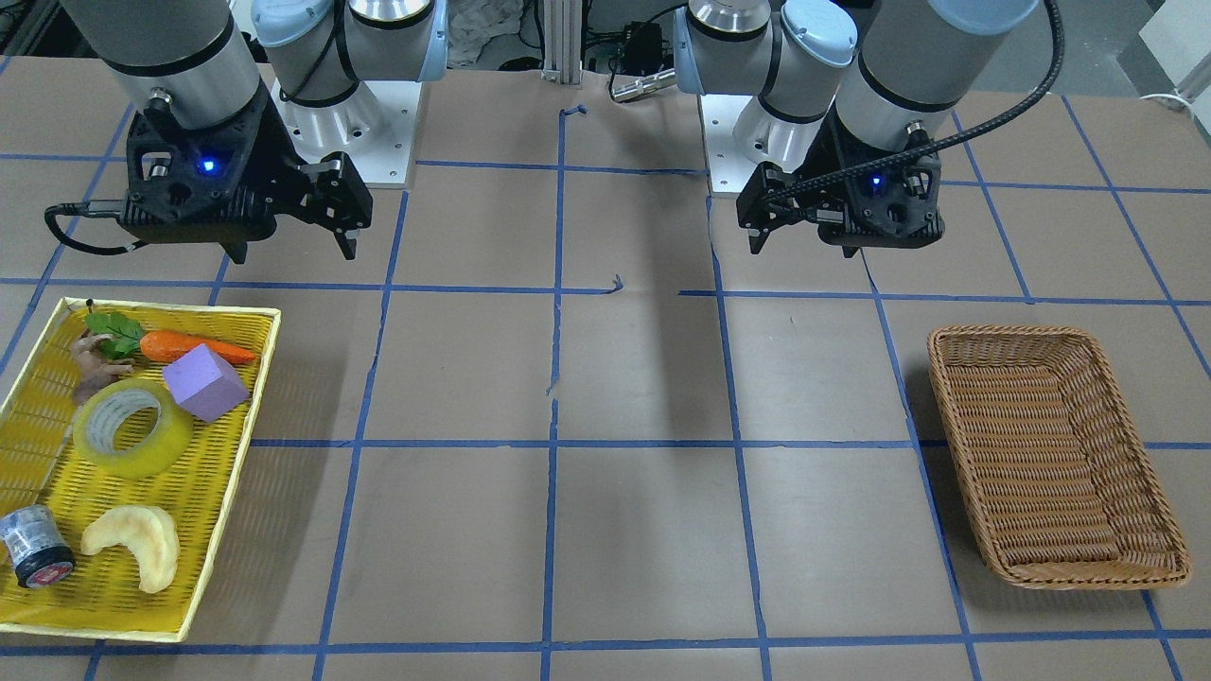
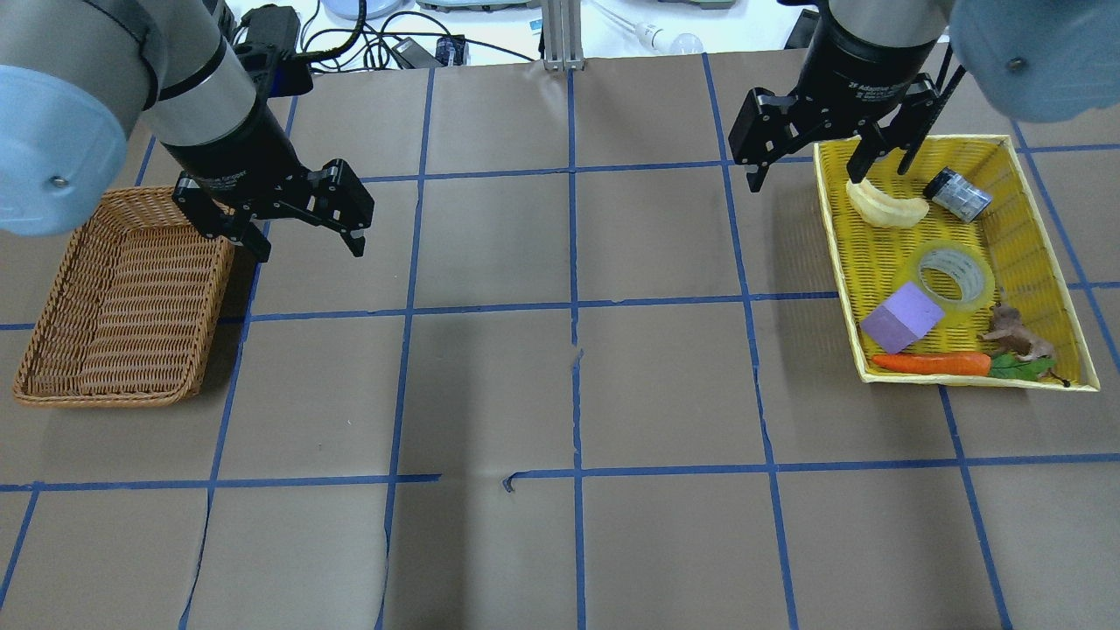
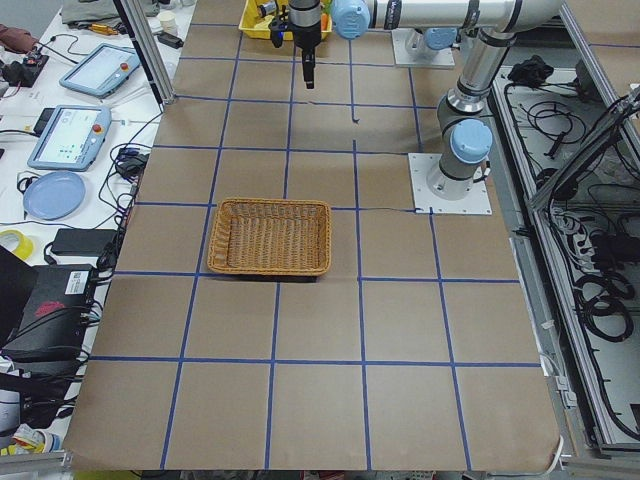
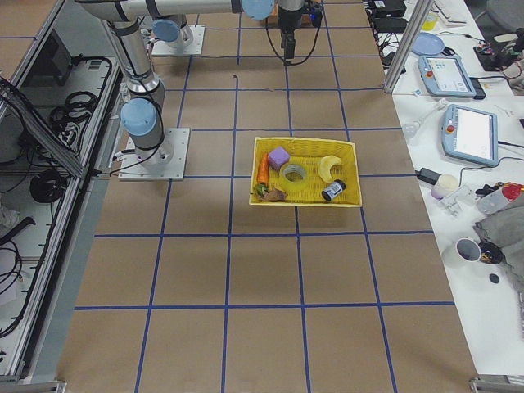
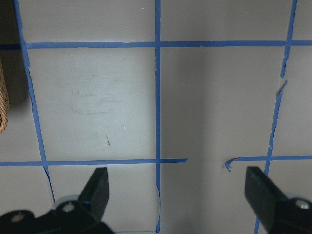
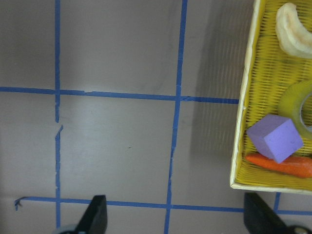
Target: Transfer tape with both arms
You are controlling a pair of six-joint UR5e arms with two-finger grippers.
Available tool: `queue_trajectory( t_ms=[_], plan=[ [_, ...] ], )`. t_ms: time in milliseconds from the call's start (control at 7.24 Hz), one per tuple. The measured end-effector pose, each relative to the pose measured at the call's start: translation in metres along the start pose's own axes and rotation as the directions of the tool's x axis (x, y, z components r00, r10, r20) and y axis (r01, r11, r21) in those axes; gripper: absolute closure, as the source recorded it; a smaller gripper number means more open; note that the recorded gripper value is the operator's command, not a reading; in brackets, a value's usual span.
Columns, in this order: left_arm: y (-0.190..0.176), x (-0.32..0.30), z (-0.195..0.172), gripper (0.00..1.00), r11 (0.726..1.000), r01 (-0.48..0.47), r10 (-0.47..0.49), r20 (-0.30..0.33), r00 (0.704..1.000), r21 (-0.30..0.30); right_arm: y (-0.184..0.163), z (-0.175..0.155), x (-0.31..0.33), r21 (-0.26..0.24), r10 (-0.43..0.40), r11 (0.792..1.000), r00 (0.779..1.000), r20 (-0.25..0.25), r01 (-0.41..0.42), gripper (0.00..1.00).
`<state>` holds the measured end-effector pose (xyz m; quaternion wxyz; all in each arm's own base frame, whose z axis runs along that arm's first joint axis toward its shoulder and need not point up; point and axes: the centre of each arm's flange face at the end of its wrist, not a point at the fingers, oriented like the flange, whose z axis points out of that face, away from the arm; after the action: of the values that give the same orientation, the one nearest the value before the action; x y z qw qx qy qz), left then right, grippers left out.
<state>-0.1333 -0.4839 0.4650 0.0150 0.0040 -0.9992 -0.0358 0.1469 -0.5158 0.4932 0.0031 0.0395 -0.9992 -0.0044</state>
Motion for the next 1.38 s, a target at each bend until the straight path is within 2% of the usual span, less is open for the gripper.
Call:
queue_trajectory(
  t_ms=[276,553,829,967,1106,1382],
  plan=[
    [0.0,0.0,0.0,0.0,1.0,0.0,0.0,0.0,1.0,0.0,-0.028,0.02,0.057,-0.02,-0.078,0.997,0.997,-0.026,0.078,0.0],
    [0.0,0.0,0.001,0.0,1.0,-0.003,0.003,0.0,1.0,-0.001,-0.046,0.053,0.143,-0.061,-0.199,0.978,0.98,-0.004,0.199,0.0],
    [0.0,0.0,0.001,0.0,1.0,-0.006,0.006,-0.003,1.0,-0.002,-0.062,0.12,0.229,-0.085,-0.285,0.954,0.958,0.023,0.286,0.0],
    [0.0,0.0,0.001,0.0,1.0,-0.007,0.007,-0.005,1.0,-0.002,-0.065,0.161,0.27,-0.076,-0.324,0.943,0.946,0.024,0.325,0.07],
    [0.0,0.001,0.002,0.0,1.0,-0.008,0.008,-0.006,1.0,-0.002,-0.064,0.195,0.297,-0.061,-0.365,0.929,0.931,0.018,0.366,0.09],
    [-0.001,0.001,0.002,0.0,1.0,-0.009,0.009,-0.008,1.0,-0.002,-0.058,0.241,0.323,-0.047,-0.4,0.915,0.916,0.021,0.401,0.18]
  ],
)
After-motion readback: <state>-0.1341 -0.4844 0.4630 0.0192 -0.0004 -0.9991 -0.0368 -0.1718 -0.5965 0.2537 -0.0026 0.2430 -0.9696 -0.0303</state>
